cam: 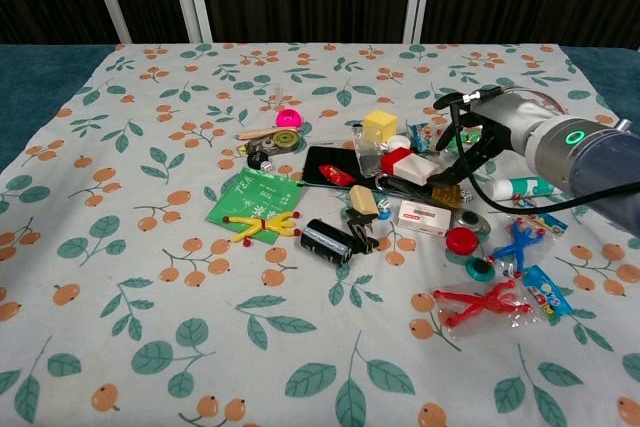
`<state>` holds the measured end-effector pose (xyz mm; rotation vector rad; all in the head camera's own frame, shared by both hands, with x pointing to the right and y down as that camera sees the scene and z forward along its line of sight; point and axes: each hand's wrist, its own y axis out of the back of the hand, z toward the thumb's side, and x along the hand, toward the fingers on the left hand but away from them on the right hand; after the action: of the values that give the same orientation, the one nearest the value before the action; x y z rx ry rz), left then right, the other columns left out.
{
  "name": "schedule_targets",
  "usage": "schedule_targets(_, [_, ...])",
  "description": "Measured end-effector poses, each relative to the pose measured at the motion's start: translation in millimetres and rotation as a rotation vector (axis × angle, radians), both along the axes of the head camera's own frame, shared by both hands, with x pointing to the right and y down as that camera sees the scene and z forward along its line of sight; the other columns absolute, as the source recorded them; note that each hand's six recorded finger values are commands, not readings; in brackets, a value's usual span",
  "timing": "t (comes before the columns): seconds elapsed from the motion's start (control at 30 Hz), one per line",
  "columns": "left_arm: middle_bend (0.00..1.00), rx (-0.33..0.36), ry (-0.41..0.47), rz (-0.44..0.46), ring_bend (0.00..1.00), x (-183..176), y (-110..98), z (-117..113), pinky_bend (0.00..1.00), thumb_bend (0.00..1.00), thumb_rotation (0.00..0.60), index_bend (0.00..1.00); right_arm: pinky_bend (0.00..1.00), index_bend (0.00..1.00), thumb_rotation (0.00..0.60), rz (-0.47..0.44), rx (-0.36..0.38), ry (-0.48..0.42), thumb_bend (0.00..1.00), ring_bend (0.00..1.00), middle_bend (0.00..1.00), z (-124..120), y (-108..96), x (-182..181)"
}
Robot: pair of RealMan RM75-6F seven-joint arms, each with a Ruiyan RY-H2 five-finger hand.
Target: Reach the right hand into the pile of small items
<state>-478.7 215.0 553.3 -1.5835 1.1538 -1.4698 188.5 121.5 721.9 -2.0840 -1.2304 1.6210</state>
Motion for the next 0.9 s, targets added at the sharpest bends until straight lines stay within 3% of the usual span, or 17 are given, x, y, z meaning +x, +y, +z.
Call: schedule_targets(0.9, [0.00,0.000,-0.002,-0.009,0.00,-2,-1,0,0.04,0.58,0.600,0.07,0.23,0.13,0.600,0.030,-0.011,-0.001,0.26,0.08,0.34,11,6,-18])
